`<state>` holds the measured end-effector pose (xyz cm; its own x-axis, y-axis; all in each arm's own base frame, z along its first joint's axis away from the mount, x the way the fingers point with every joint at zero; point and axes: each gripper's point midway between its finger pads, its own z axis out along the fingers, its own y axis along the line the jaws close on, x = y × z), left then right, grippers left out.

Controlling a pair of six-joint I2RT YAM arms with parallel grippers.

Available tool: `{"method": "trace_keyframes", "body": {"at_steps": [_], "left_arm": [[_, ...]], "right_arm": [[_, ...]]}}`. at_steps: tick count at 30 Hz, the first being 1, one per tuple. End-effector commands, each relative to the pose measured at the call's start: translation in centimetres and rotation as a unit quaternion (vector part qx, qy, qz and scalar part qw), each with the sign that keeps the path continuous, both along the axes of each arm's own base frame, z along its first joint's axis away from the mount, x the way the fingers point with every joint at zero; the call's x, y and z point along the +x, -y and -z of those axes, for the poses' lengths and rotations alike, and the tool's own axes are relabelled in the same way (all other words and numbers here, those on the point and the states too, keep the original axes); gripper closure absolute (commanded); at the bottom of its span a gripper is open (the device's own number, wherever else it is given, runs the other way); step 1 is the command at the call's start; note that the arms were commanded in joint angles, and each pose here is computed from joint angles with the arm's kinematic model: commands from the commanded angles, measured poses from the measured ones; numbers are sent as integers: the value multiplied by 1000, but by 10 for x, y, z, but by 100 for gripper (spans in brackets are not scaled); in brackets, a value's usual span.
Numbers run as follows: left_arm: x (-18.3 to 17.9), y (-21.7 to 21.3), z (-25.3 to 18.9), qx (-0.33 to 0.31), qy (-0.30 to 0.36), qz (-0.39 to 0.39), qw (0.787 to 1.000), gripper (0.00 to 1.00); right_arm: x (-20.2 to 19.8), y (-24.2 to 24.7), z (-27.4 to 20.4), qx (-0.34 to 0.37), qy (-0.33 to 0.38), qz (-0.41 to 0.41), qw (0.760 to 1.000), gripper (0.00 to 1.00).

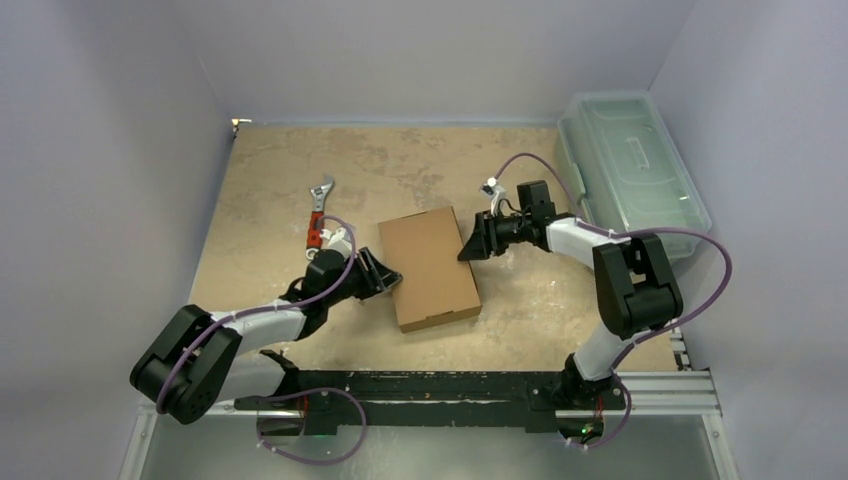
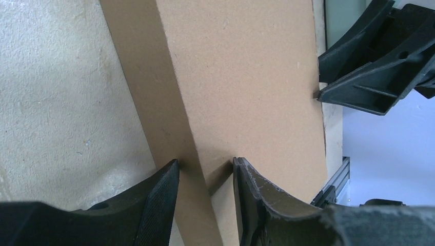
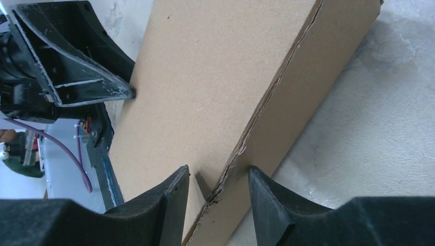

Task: Fold the paper box

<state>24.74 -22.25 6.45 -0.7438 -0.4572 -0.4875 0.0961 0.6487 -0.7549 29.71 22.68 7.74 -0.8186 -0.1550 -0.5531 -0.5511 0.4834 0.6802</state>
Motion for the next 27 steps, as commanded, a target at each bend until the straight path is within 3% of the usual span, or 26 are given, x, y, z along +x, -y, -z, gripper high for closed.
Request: {"method": "trace_keyframes", "body": {"at_steps": [1,15,27], "left_arm": [[3,4,-8,-14,19,4,1000,60],[12,13,-2,-19,19,12,1000,62],[28,16,1,-6,19,2,1000,62]], "right_arm": [[-5,-21,-43,43,56,-45,996,52],[-17,-39,-89,21,169,-88,982,53],[-14,-60,-88,-90,211,-117,966,52]]}}
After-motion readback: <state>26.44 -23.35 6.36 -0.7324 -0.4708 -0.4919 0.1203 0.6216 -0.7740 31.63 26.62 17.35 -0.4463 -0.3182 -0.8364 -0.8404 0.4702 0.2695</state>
